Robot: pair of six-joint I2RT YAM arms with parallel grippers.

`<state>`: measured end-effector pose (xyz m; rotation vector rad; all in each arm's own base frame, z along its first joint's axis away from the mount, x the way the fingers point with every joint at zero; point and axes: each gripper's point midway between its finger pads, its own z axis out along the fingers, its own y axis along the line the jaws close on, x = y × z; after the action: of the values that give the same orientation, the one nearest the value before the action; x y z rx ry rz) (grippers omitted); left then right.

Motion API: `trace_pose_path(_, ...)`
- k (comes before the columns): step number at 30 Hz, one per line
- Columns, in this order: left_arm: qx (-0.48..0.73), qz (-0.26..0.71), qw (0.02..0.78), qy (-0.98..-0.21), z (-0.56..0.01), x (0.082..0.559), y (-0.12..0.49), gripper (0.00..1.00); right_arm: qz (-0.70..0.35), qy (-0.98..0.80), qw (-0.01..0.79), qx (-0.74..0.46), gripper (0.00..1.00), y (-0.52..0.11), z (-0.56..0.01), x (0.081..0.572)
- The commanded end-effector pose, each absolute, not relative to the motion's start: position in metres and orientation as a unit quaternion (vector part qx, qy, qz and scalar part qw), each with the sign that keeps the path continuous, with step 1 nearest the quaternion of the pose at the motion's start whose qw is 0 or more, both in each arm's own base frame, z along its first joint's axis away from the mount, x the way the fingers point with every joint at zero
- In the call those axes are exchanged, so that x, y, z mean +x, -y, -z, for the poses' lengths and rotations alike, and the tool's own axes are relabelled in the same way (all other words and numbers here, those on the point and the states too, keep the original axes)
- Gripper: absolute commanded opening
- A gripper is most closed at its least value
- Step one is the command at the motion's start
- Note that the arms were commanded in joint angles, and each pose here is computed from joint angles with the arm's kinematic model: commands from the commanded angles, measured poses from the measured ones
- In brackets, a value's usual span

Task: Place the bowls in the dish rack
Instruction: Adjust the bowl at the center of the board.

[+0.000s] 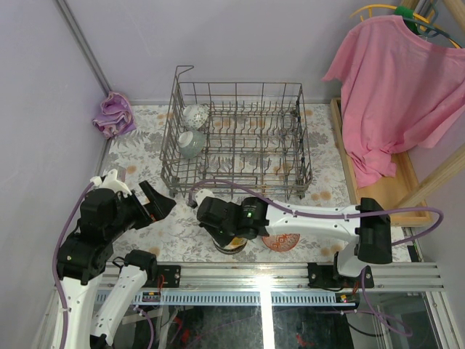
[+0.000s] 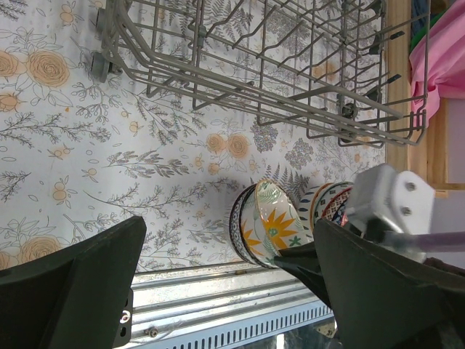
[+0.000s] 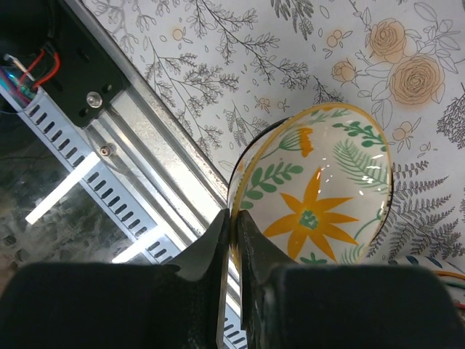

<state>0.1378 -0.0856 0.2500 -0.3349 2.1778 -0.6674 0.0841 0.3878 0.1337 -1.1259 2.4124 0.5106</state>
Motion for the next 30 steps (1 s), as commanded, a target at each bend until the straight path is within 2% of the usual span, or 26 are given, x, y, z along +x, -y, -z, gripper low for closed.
trace_pose_path(1,-0.106,0.292,0.4,-0.862,-0.252,0.132,0.097,1.0,-0.268,-0.842,0.271,-0.382,0.0,-0.408,-0.204,0.084)
trace_pose_path(19,-0.099,0.3,0.4,-0.86,-0.263,0.137,0.101,0.99,-0.221,-0.857,0.243,-0.398,0.0,-0.408,-0.171,0.087)
trace_pose_path(25,-0.096,0.304,0.399,-0.86,-0.266,0.139,0.103,1.0,-0.215,-0.861,0.229,-0.4,0.07,-0.404,-0.162,0.083)
trace_pose_path(30,-0.093,0.308,0.395,-0.861,-0.267,0.144,0.106,1.0,-0.207,-0.862,0.229,-0.402,0.2,-0.401,-0.161,0.084)
